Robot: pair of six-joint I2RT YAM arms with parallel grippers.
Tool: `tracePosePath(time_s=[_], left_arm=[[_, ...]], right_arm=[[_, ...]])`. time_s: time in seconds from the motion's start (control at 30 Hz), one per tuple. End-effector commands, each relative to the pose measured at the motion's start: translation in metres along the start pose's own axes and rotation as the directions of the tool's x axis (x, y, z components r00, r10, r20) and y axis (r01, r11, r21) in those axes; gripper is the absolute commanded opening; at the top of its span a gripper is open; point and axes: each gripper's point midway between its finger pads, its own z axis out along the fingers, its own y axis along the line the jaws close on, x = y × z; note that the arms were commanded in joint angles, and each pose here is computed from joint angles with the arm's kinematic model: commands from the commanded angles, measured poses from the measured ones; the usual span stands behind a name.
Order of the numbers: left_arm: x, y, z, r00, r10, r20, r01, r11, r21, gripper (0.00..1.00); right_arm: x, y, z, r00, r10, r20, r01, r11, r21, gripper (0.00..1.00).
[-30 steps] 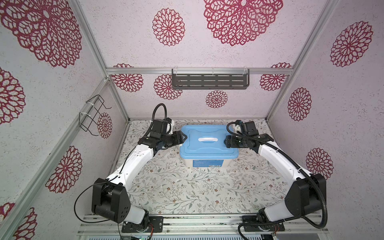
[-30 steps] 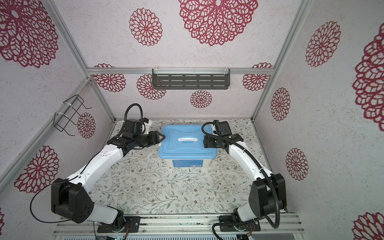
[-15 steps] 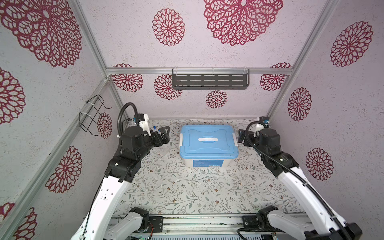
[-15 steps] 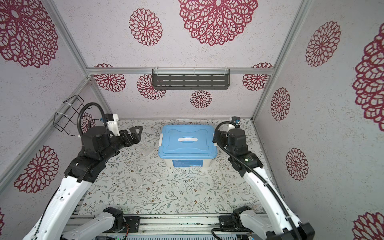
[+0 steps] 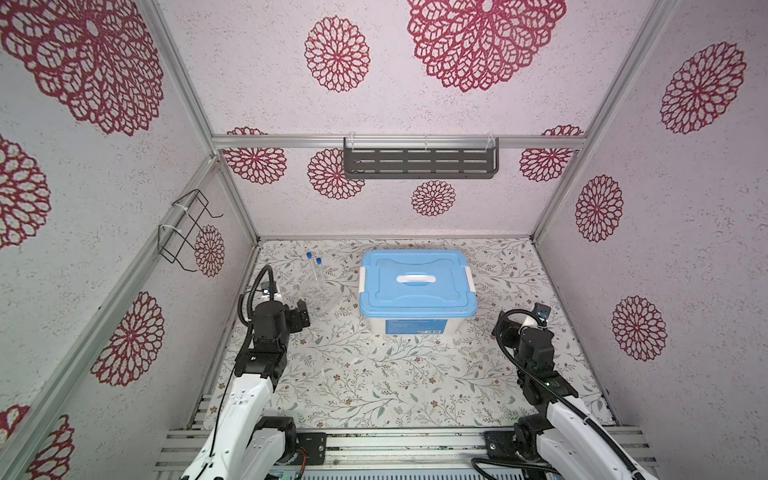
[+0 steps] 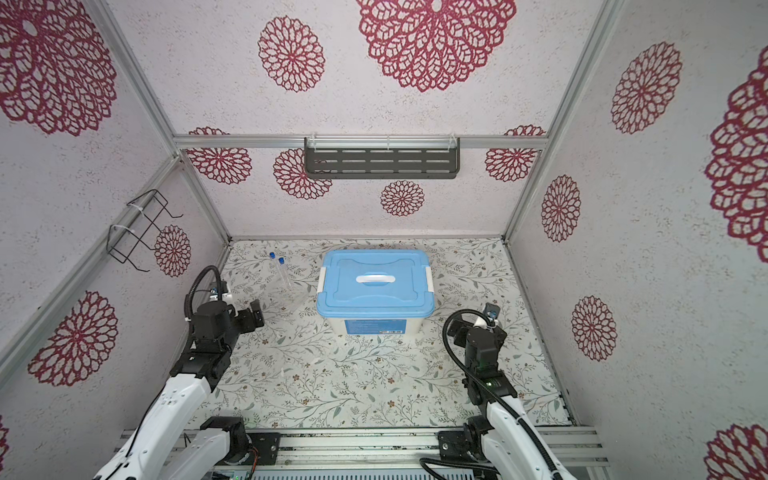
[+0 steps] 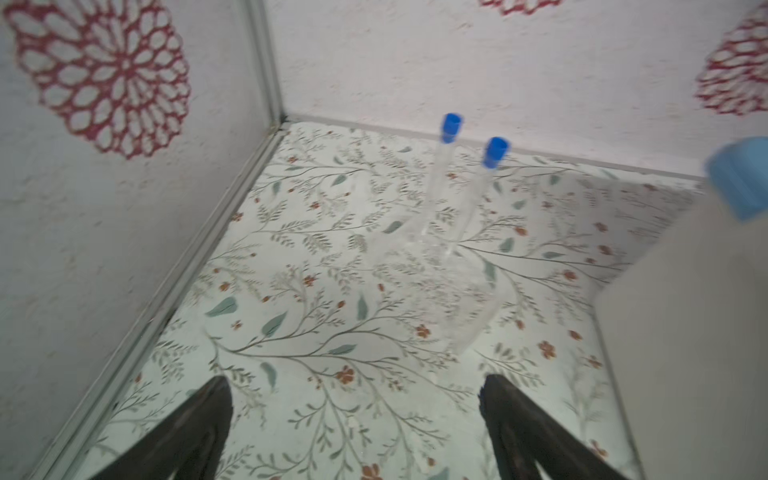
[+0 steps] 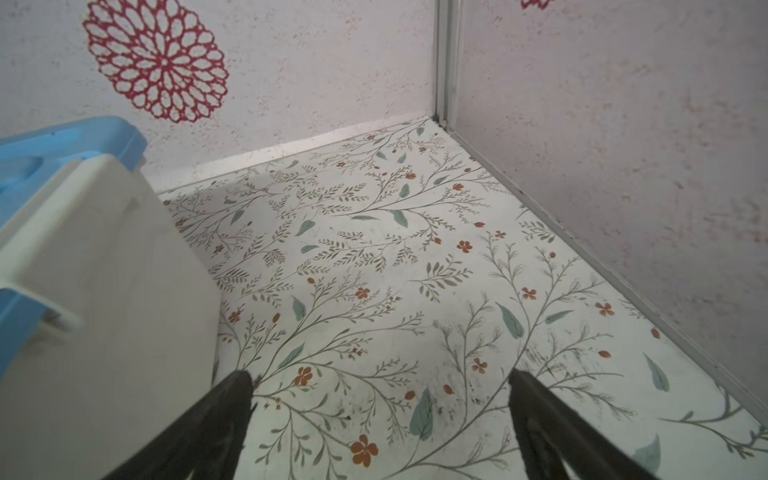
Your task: Organize the chemistry lab equipment
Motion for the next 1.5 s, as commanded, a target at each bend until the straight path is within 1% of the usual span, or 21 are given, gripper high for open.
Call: tracePosePath(time_s=[0.0,0.07,0.17,0.27,0.33,0.47,0.57,0.63,0.77,0.8,0.83,0.87,0.9,0.93,0.97,1.03,1.1,1.17,1.23,1.3,1.47], left_arm=[[-0.024,0.008,0.006,0.988,-0.070,0.134,0.071,0.997,0.003,0.98],[-0.019,0.009,0.010,0.982,-0.093,0.164,0.093,0.996,0.008,0.97],[-0.012,0.008,0.016,0.971,-0.076,0.225,0.075,0.997,0.016,0.97],[-0.003,0.018,0.022,0.961,-0.078,0.264,0.090,0.995,-0.034,0.97],[-0.002,0.015,0.025,0.955,-0.087,0.282,0.095,0.995,-0.016,0.97],[0.003,0.009,0.040,0.963,-0.071,0.260,0.073,0.997,0.002,0.97],[-0.001,0.002,0.053,0.959,-0.046,0.278,0.042,0.999,0.019,0.97],[-0.001,0.001,0.062,0.969,-0.011,0.247,0.010,1.000,0.004,0.97],[-0.004,-0.003,0.064,0.965,0.028,0.259,-0.033,0.999,0.016,0.97],[-0.003,-0.006,0.065,0.965,0.035,0.260,-0.044,0.999,0.027,0.97],[-0.002,-0.006,0.069,0.962,0.039,0.269,-0.049,0.998,0.030,0.97],[0.002,-0.009,0.073,0.959,0.053,0.277,-0.069,0.996,0.049,0.97],[0.007,-0.016,0.079,0.958,0.075,0.278,-0.102,0.991,0.085,0.97],[0.009,-0.022,0.086,0.956,0.079,0.282,-0.117,0.986,0.121,0.97],[0.013,-0.023,0.088,0.956,0.081,0.281,-0.120,0.985,0.124,0.97],[0.015,-0.018,0.088,0.962,0.072,0.265,-0.105,0.988,0.111,0.97],[0.016,-0.017,0.092,0.966,0.068,0.248,-0.100,0.988,0.119,0.97],[0.014,-0.019,0.096,0.969,0.063,0.238,-0.099,0.985,0.142,0.97],[0.017,-0.019,0.101,0.979,0.047,0.197,-0.082,0.981,0.174,0.97],[0.017,-0.019,0.102,0.980,0.042,0.195,-0.079,0.979,0.186,0.97],[0.016,-0.016,0.103,0.981,0.023,0.194,-0.062,0.978,0.198,0.97]], right_arm=[[-0.027,0.000,0.002,0.990,-0.002,0.144,0.001,1.000,0.005,0.99],[-0.030,0.001,0.006,0.985,-0.034,0.169,0.034,0.999,0.007,0.99],[-0.025,0.020,0.013,0.969,-0.143,0.203,0.164,0.982,-0.090,0.99],[-0.007,0.024,0.025,0.978,-0.125,0.167,0.154,0.973,-0.174,0.98],[0.001,0.024,0.035,0.983,-0.113,0.145,0.141,0.970,-0.196,0.99],[-0.003,0.035,0.053,0.983,-0.120,0.139,0.150,0.960,-0.237,0.99],[0.001,0.036,0.069,0.990,-0.124,0.074,0.139,0.960,-0.244,0.99],[0.003,0.039,0.074,0.990,-0.129,0.050,0.138,0.956,-0.258,0.99],[0.003,0.038,0.073,0.991,-0.124,0.053,0.134,0.956,-0.263,0.99],[0.002,0.038,0.071,0.986,-0.154,0.064,0.165,0.950,-0.266,0.99],[0.000,0.039,0.067,0.968,-0.225,0.107,0.246,0.934,-0.260,0.99],[-0.003,0.028,0.064,0.962,-0.239,0.133,0.262,0.945,-0.194,0.99],[-0.007,0.013,0.064,0.967,-0.211,0.141,0.229,0.965,-0.125,0.99],[-0.011,0.002,0.065,0.972,-0.181,0.153,0.196,0.976,-0.094,0.99],[-0.011,-0.004,0.068,0.978,-0.155,0.136,0.168,0.981,-0.093,0.99],[-0.011,0.000,0.072,0.982,-0.138,0.130,0.154,0.980,-0.125,0.99],[-0.014,0.007,0.071,0.977,-0.110,0.181,0.141,0.976,-0.167,0.99],[-0.004,0.009,0.075,0.976,-0.120,0.180,0.152,0.972,-0.181,0.99],[0.003,0.008,0.078,0.976,-0.117,0.183,0.150,0.972,-0.181,0.99],[0.008,0.006,0.086,0.983,-0.132,0.131,0.153,0.975,-0.163,0.99],[0.008,0.004,0.091,0.985,-0.127,0.119,0.145,0.978,-0.148,0.99]])
